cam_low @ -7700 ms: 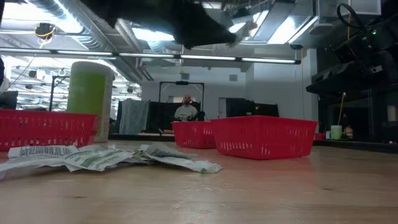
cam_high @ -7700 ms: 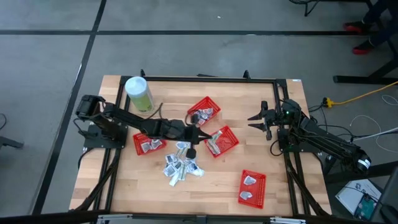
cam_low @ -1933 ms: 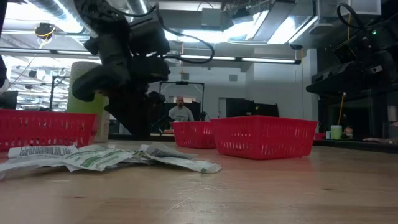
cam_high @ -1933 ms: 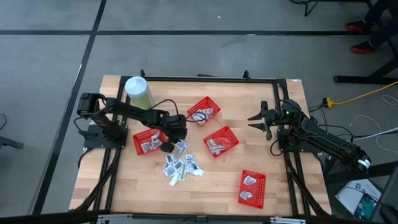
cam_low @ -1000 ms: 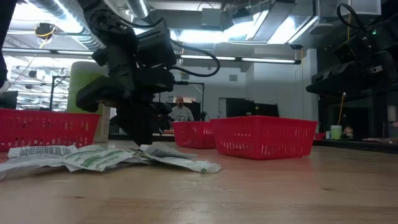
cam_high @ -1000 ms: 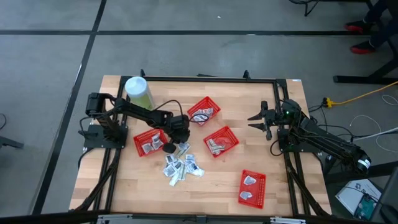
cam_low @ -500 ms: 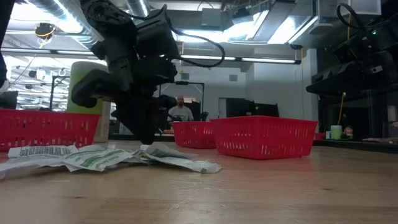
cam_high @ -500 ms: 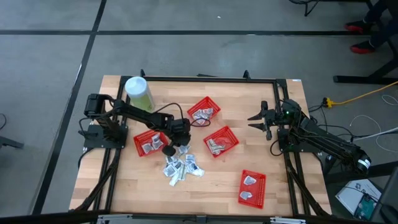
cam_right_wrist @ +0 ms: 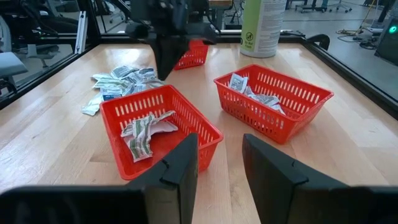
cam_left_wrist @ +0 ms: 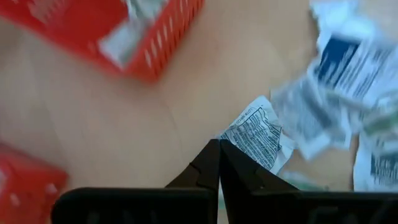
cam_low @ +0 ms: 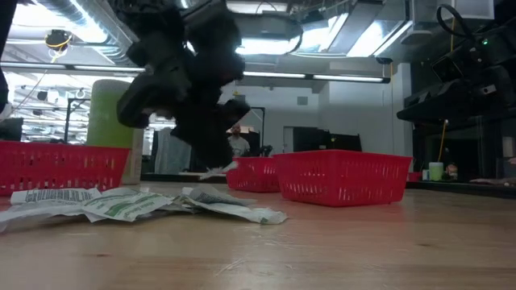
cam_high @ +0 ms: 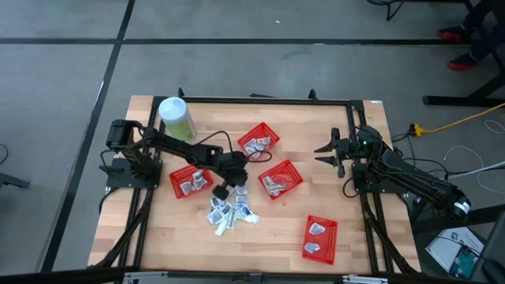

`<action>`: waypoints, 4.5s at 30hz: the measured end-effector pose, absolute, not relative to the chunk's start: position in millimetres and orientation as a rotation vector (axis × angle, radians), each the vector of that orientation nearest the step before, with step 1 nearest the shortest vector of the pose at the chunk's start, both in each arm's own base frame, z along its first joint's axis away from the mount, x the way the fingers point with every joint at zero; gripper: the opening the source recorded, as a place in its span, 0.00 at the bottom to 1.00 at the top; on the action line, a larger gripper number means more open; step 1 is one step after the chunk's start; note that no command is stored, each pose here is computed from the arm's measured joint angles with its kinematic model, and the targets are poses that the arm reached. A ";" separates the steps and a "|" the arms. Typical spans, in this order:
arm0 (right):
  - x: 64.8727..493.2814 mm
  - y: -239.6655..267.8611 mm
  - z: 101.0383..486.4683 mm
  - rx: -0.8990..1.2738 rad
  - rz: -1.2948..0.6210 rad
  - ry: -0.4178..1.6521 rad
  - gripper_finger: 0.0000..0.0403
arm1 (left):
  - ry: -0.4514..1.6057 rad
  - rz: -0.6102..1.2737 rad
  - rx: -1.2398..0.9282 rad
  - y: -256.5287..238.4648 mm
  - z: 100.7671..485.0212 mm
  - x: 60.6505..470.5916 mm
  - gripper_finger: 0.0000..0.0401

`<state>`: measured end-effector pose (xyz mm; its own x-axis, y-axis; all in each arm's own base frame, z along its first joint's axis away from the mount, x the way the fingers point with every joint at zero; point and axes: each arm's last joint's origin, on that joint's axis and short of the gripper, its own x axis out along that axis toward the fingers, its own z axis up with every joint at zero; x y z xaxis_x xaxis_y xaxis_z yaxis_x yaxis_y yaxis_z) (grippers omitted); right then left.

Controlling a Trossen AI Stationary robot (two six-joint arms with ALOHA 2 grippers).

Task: Pick & Place First Aid Supplies
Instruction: Put the blue alcohol pad into the red container, then adjust the red container

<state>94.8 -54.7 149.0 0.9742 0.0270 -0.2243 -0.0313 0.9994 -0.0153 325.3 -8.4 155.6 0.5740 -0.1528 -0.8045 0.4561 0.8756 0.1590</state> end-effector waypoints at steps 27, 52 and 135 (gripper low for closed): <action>94.8 -54.7 148.9 -0.019 0.030 0.226 0.31 | 0.432 -0.402 0.523 -92.5 219.1 364.1 0.00; 94.8 -54.7 149.0 -0.019 0.029 0.226 0.31 | 0.236 -0.515 0.701 -145.4 221.9 482.1 0.00; 94.8 -54.7 148.9 -0.019 0.030 0.226 0.31 | 0.435 -0.521 0.516 -142.3 162.5 533.5 0.00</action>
